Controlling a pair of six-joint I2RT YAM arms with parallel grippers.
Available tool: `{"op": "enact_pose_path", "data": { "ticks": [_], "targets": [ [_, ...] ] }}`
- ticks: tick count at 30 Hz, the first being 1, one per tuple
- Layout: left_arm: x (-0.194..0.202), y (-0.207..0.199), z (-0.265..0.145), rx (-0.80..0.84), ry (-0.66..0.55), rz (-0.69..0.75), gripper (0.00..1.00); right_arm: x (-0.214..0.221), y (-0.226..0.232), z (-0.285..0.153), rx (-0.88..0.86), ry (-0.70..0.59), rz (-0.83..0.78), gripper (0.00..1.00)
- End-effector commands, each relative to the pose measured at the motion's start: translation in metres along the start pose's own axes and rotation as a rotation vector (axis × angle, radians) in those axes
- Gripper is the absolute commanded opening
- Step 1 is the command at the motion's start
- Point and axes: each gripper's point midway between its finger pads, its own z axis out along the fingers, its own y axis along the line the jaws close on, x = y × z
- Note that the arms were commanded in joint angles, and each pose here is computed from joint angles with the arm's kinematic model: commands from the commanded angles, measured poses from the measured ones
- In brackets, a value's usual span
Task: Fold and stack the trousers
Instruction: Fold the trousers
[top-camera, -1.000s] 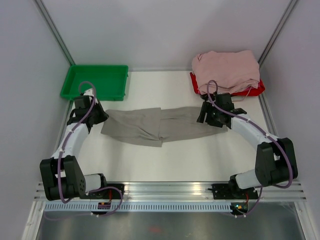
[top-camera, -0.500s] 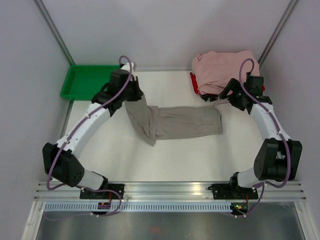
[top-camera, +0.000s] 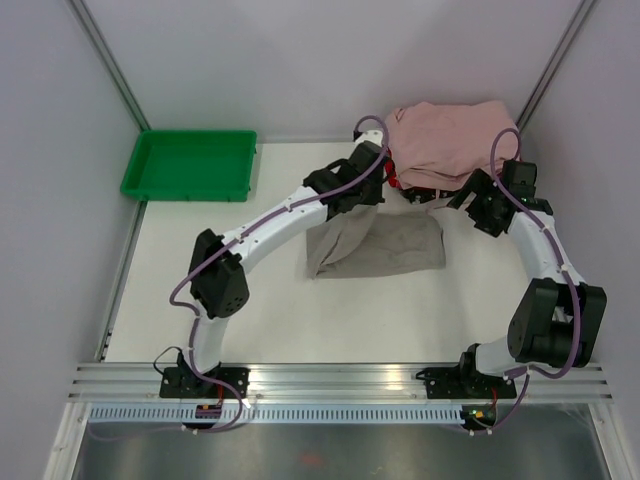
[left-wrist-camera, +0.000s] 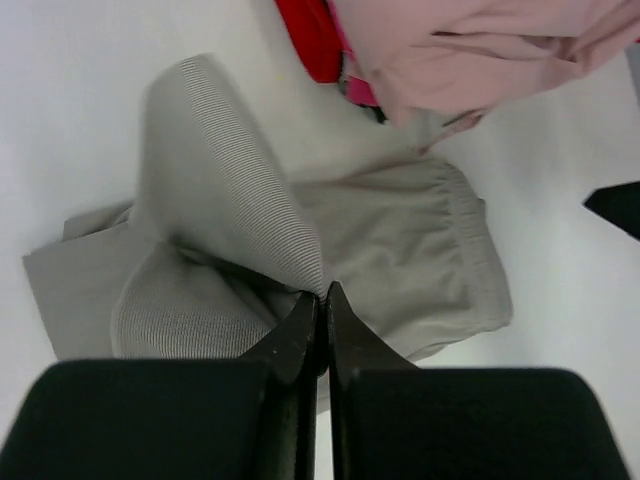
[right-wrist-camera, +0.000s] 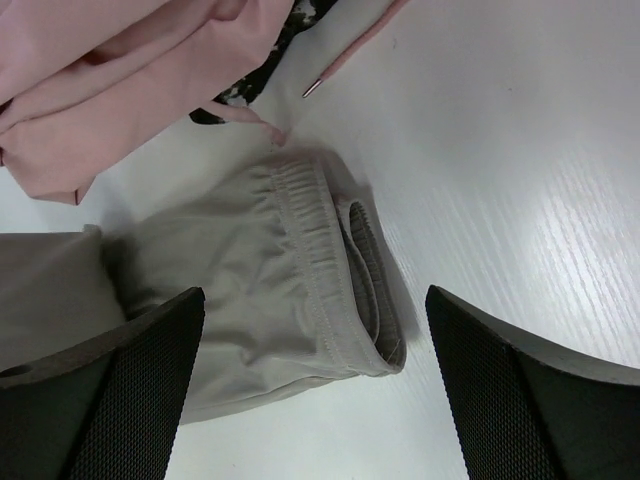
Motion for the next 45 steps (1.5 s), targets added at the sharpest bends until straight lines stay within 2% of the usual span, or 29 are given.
{"op": "enact_pose_path", "data": {
  "ticks": [1,8,15,25,35,36,37,39,40,41,45],
  "targets": [
    [-0.012,-0.040,0.000,0.051,-0.058,-0.089,0.02,-0.020,0.002,-0.001,0.041,-0.045,0.040,0.98],
    [0.008,-0.083,0.026,0.080,-0.063,-0.168,0.02,-0.029,0.002,0.006,0.022,-0.033,0.087,0.98],
    [0.021,-0.097,0.058,0.071,-0.061,-0.269,0.02,-0.028,0.003,0.006,-0.010,-0.033,0.075,0.98],
    [0.052,-0.155,0.057,0.191,-0.020,-0.334,0.02,-0.029,0.003,0.004,-0.019,-0.038,0.079,0.98],
    [0.086,-0.172,0.067,0.207,0.047,-0.383,0.03,-0.031,0.001,0.000,-0.019,-0.039,0.070,0.98],
    [0.085,-0.171,0.066,0.204,0.045,-0.380,0.07,-0.031,0.001,0.001,-0.020,-0.037,0.067,0.98],
    [0.086,-0.169,0.066,0.200,0.048,-0.358,0.25,-0.030,0.001,-0.001,-0.022,-0.036,0.059,0.98],
    [0.078,-0.168,0.058,0.206,0.037,-0.330,0.49,-0.030,0.001,-0.002,-0.024,-0.033,0.044,0.98],
    [0.076,-0.167,0.055,0.207,0.038,-0.311,0.84,-0.030,0.001,-0.003,-0.021,-0.034,0.037,0.98],
    [0.072,-0.170,0.048,0.229,0.041,-0.293,0.98,-0.030,0.000,-0.004,-0.018,-0.028,0.035,0.98],
    [0.047,-0.143,0.008,0.228,0.037,-0.201,1.00,-0.030,0.011,-0.007,-0.077,-0.002,0.000,0.98]
  ]
}}
